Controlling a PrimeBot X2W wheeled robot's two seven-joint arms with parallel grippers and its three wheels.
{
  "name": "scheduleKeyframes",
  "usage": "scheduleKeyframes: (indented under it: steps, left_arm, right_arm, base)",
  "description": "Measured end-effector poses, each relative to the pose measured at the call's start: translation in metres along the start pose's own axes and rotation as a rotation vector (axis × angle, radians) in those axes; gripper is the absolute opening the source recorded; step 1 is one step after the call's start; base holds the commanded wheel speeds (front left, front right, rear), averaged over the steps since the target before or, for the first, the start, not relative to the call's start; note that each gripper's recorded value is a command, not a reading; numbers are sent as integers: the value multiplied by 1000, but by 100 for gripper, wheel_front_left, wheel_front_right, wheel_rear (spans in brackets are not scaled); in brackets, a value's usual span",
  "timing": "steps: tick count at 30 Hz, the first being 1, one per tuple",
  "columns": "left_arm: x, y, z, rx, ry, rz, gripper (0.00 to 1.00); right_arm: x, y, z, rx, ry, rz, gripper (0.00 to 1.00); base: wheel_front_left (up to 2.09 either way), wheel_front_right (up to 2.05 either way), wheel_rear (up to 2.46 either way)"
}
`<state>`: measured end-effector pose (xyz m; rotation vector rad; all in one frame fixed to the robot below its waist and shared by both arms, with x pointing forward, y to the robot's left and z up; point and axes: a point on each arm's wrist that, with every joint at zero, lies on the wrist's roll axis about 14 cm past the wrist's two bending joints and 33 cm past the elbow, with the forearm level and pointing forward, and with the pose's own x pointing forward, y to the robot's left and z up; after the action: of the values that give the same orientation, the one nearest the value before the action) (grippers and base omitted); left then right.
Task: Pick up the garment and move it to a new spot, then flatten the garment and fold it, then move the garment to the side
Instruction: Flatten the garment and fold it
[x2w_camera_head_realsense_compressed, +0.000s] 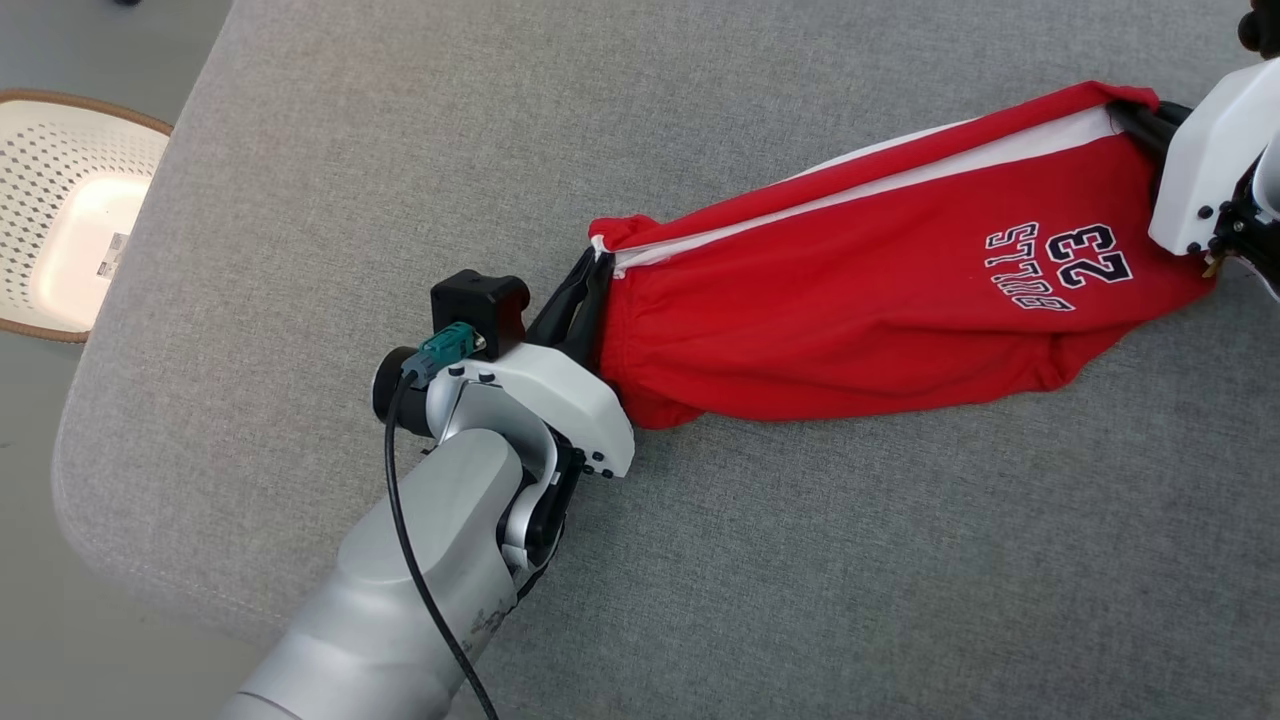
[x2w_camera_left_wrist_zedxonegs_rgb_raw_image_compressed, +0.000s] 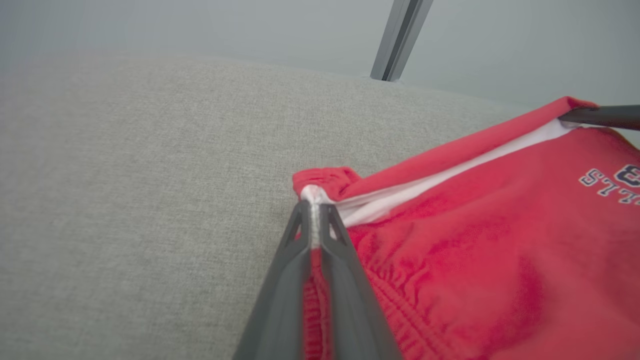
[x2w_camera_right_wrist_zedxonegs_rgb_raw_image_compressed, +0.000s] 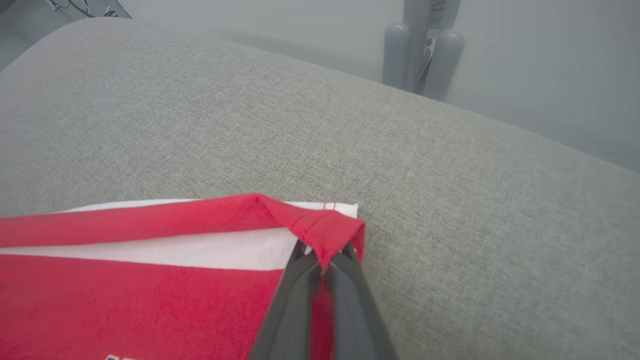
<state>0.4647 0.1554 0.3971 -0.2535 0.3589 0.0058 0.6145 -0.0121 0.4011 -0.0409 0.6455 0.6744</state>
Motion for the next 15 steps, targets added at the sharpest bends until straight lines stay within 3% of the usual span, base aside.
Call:
scheduleKeyframes:
  steps: [5, 6, 7, 9, 10, 15]
  left_arm:
    - [3, 1, -1, 6, 5, 1, 0]
    - [4, 1, -1, 8, 4, 1, 0]
    - [5, 1, -1, 10, 5, 0, 0]
    - [5, 0, -1, 10, 6, -1, 33]
    - [5, 1, -1, 12, 6, 2, 100]
    - [5, 0, 0, 27, 3, 2, 100]
  right_arm:
    - [9, -4, -5, 7, 10, -8, 0]
    - [11, -4, -5, 8, 7, -9, 37]
    - [12, -5, -5, 9, 5, -11, 100]
    - [14, -5, -5, 11, -1, -13, 100]
    - [15, -5, -5, 13, 0, -14, 100]
    - [13, -2, -1, 16, -15, -12, 100]
  base:
    - [0, 0, 0]
    - [0, 0, 0]
    - [0, 0, 0]
    - [0, 0, 0]
    - [0, 0, 0]
    - [0, 0, 0]
